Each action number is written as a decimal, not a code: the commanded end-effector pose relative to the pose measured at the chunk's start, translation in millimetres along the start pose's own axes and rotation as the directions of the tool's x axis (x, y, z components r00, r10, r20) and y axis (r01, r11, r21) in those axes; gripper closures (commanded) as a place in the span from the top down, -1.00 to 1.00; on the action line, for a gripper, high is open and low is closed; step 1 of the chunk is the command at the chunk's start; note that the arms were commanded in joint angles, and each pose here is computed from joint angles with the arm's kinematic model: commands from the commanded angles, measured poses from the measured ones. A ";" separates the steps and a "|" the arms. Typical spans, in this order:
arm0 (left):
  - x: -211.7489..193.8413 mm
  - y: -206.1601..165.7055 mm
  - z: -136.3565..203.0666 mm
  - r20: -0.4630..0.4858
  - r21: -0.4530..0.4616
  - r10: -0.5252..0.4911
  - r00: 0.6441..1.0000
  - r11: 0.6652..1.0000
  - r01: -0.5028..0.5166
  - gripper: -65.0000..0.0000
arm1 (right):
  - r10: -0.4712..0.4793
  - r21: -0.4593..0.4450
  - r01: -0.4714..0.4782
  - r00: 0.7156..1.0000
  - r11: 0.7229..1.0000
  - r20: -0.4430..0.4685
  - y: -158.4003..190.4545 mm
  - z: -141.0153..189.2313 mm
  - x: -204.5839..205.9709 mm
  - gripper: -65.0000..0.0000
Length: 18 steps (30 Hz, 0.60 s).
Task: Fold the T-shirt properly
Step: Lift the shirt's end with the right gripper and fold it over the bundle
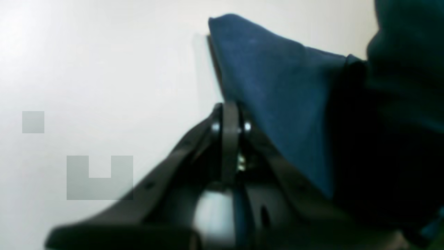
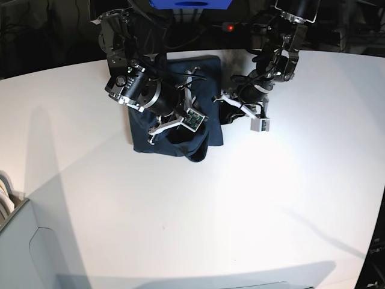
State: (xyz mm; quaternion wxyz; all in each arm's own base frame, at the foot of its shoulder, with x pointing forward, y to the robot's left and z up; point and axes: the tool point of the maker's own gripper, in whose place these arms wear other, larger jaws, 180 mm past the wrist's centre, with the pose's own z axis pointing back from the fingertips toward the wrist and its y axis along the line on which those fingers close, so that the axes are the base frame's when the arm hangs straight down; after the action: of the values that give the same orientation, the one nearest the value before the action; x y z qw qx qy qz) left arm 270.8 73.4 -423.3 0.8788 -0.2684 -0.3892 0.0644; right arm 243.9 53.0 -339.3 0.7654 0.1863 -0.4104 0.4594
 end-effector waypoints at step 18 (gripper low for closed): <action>-3.9 4.1 4.6 -0.014 0.016 -0.003 1.000 1.000 0.004 -1.00 | 0.001 0.037 -0.001 1.000 0.999 0.004 -8.3 -17.2 1.0 -0.64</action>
State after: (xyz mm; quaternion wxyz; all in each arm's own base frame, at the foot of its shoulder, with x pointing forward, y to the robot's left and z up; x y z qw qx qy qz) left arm 266.7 75.2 -424.7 0.8797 -0.2671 -0.3876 0.0667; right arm 253.9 51.6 -364.3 0.7793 0.1861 -0.3775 0.4643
